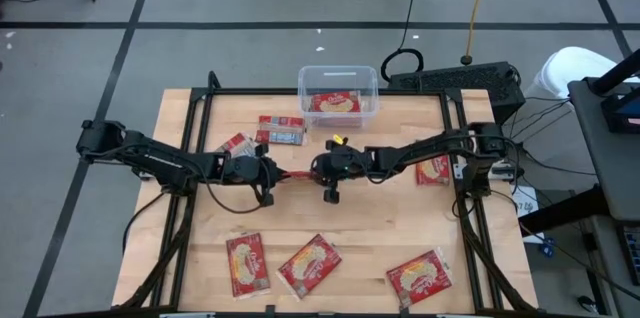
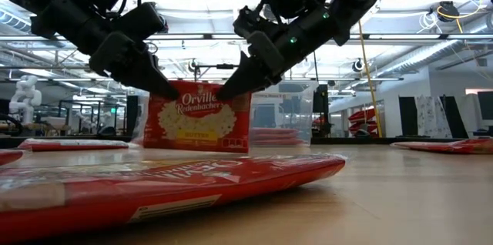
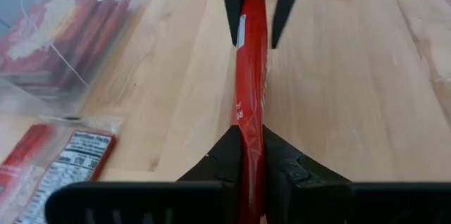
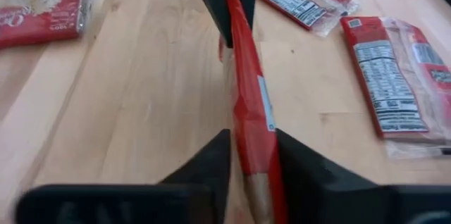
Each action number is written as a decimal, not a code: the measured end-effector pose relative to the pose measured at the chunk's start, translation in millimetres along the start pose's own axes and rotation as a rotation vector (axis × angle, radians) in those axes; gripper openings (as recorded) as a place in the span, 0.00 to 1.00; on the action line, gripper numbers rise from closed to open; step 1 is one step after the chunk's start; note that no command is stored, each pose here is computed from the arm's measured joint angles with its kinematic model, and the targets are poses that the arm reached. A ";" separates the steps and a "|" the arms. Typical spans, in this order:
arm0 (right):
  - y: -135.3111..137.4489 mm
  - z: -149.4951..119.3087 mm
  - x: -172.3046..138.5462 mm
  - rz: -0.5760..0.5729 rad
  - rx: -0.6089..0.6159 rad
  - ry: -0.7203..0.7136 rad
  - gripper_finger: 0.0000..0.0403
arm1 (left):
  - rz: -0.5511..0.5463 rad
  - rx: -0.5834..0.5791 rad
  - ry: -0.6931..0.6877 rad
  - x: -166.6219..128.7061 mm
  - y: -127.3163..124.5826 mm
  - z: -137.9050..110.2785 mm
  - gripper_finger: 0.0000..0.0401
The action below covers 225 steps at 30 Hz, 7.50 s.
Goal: Sort popcorn bags into baskets
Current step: Put the popcorn bags into the transparent bin
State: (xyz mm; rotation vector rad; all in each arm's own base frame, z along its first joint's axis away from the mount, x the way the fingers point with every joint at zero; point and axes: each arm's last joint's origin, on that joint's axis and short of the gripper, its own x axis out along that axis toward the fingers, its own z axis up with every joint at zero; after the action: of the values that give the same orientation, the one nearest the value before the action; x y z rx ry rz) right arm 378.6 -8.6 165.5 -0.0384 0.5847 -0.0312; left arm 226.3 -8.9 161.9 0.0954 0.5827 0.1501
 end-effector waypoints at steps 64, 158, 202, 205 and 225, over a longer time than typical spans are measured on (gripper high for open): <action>-271.4 5.3 -150.6 -0.031 0.207 -0.269 0.02 | 0.213 -0.361 -0.065 -5.1 -9.8 1.2 0.49; -55.7 -65.0 -122.8 0.003 -0.061 -0.352 0.29 | 0.501 -0.302 0.376 -4.5 73.3 -40.1 0.70; -25.4 -63.9 -118.1 -0.142 -0.061 -0.317 0.29 | 0.361 -0.378 0.427 17.6 100.6 -48.3 0.02; -20.3 -63.7 -117.8 -0.215 -0.048 -0.307 0.29 | 0.319 -0.457 0.376 6.8 97.3 -33.7 0.02; -9.2 -34.4 -54.2 -0.271 -0.174 -0.304 0.49 | -0.148 -0.634 0.084 -54.2 64.5 13.4 0.00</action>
State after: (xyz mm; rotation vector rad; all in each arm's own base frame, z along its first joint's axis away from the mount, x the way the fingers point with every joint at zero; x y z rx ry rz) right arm 314.3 -16.5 167.1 -0.2864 0.2739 -0.2339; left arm 181.7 44.9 210.9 -0.5701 0.6009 0.1894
